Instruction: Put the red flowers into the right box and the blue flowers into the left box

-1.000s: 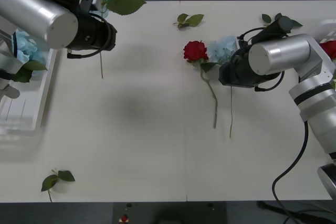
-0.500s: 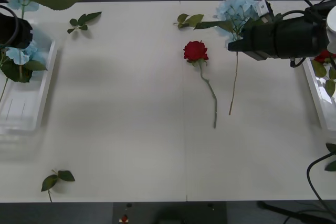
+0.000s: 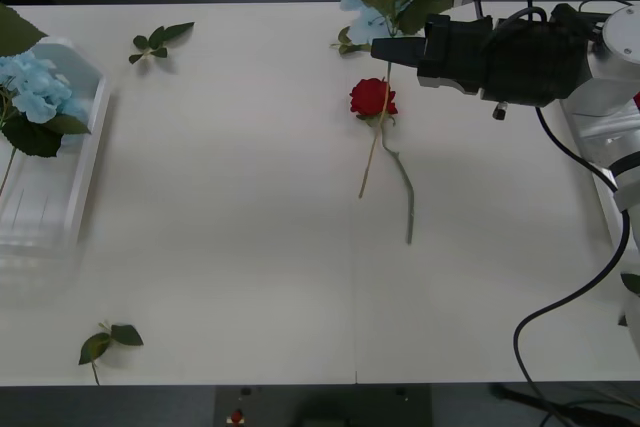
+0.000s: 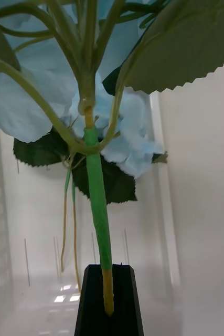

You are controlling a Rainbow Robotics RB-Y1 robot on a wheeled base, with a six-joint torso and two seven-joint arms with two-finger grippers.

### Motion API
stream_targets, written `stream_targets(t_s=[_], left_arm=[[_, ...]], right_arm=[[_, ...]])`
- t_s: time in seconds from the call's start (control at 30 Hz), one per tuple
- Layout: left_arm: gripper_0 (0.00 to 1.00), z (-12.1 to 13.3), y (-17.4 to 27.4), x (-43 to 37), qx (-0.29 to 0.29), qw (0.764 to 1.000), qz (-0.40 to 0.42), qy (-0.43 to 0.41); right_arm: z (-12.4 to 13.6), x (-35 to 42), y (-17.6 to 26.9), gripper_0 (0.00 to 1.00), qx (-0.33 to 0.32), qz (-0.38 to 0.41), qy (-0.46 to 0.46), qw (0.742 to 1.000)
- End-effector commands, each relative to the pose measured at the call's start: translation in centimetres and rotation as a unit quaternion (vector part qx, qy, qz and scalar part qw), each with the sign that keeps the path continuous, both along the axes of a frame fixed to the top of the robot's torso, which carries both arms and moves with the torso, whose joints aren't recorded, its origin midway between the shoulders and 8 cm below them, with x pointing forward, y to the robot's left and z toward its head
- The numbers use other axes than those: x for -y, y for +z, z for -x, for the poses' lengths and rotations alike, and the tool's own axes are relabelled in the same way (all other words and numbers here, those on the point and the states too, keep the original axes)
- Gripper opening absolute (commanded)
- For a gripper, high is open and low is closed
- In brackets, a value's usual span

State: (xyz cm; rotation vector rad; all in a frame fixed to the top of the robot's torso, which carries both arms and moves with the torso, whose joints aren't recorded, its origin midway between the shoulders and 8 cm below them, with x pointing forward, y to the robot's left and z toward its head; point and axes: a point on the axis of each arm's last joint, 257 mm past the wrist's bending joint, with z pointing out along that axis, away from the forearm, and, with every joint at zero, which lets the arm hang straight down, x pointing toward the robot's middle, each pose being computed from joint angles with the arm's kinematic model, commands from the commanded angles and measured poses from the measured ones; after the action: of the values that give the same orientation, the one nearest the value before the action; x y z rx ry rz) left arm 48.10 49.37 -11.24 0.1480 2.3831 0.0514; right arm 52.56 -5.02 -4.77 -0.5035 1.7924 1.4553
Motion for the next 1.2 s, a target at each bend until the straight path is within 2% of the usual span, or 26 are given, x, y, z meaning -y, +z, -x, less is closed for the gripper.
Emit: stream_targets(t_s=[0.03, 0.23, 0.53, 0.93, 0.97, 1.0, 1.07, 1.2], left_arm=[[0.00, 0.8, 0.2, -2.5, 0.000, 0.999, -0.049, 0.010], [0.00, 0.3, -2.2, -4.8, -0.008, 0.996, -0.081, 0.037], [0.00, -3.9, -5.0, -4.8, 0.028, 0.994, -0.096, 0.034], [0.02, -4.3, -7.4, -7.0, 0.011, 0.992, -0.115, 0.053], [0.31, -4.4, -7.3, -6.9, 0.011, 0.992, -0.115, 0.053], [0.65, -4.5, -7.1, -6.8, 0.014, 0.992, -0.114, 0.052], [1.00, -4.8, -6.7, -6.7, 0.017, 0.992, -0.114, 0.051], [1.00, -5.2, -6.1, -6.4, 0.023, 0.992, -0.116, 0.045]], right_arm=[[2.1, -4.4, 2.8, 0.00, 0.061, -0.020, 0.055, 0.996], [4.0, -9.1, 4.0, 0.00, 0.104, -0.065, 0.083, 0.989], [5.2, -15.9, 5.7, 0.00, 0.113, -0.123, 0.079, 0.983], [7.6, -23.4, 5.7, 0.00, 0.107, -0.123, 0.086, 0.983], [7.9, -23.7, 5.6, 0.00, 0.107, -0.120, 0.091, 0.983], [8.0, -23.8, 5.5, 0.00, 0.107, -0.120, 0.093, 0.983], [8.4, -23.9, 5.4, 0.00, 0.109, -0.118, 0.100, 0.982], [9.1, -23.7, 5.5, 0.00, 0.107, -0.120, 0.117, 0.980]])
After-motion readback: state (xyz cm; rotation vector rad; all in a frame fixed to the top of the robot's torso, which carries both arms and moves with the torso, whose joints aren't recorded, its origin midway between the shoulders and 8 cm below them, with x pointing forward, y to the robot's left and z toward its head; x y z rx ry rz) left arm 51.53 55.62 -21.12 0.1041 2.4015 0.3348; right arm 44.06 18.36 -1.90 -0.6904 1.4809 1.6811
